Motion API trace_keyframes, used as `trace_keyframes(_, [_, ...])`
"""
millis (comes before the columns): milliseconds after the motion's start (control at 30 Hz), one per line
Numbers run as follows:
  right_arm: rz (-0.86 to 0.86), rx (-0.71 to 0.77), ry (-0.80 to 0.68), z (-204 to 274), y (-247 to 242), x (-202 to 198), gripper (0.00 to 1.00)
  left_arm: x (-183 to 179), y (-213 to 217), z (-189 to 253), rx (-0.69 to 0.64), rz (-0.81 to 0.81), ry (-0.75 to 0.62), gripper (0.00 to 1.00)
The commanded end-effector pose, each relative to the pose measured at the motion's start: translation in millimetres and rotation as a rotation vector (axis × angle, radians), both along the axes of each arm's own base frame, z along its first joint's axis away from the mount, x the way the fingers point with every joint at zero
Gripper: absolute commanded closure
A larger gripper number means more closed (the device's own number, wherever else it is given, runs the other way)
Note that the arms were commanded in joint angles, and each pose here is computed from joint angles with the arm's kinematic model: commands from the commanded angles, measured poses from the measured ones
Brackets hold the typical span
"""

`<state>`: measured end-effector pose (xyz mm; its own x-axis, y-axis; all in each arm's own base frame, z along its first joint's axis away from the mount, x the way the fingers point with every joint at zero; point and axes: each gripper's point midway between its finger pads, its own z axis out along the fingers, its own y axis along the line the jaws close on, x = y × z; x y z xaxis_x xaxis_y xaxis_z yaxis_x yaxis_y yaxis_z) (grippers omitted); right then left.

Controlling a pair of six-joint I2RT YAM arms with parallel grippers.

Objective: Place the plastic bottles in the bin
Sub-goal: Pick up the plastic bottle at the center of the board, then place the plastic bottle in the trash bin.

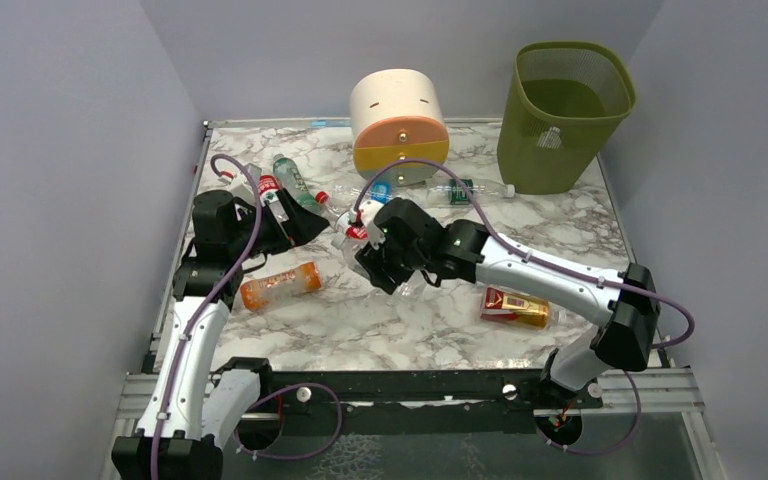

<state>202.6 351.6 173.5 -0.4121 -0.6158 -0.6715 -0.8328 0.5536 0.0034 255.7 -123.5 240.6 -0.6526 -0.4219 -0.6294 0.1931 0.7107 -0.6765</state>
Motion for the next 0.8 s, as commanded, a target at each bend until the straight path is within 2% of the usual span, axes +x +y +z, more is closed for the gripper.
trace_keyframes(0, [-0.128, 0.028, -0.065, 37, -13, 32, 0.52, 12, -3, 32, -0.002, -0.026, -0.091, 0.01])
trace_keyframes(267, [-0.348, 0.169, -0.13, 103, -60, 113, 0.53, 22, -10, 62, -0.034, -0.06, -0.155, 0.01])
trace_keyframes(567, [-0.55, 0.358, -0.275, 210, -142, 212, 0.53, 21, -15, 55, -0.064, -0.086, -0.149, 0.01])
trace_keyframes(767, [-0.704, 0.447, -0.385, 245, -199, 265, 0.53, 18, -16, 48, -0.072, -0.091, -0.139, 0.01])
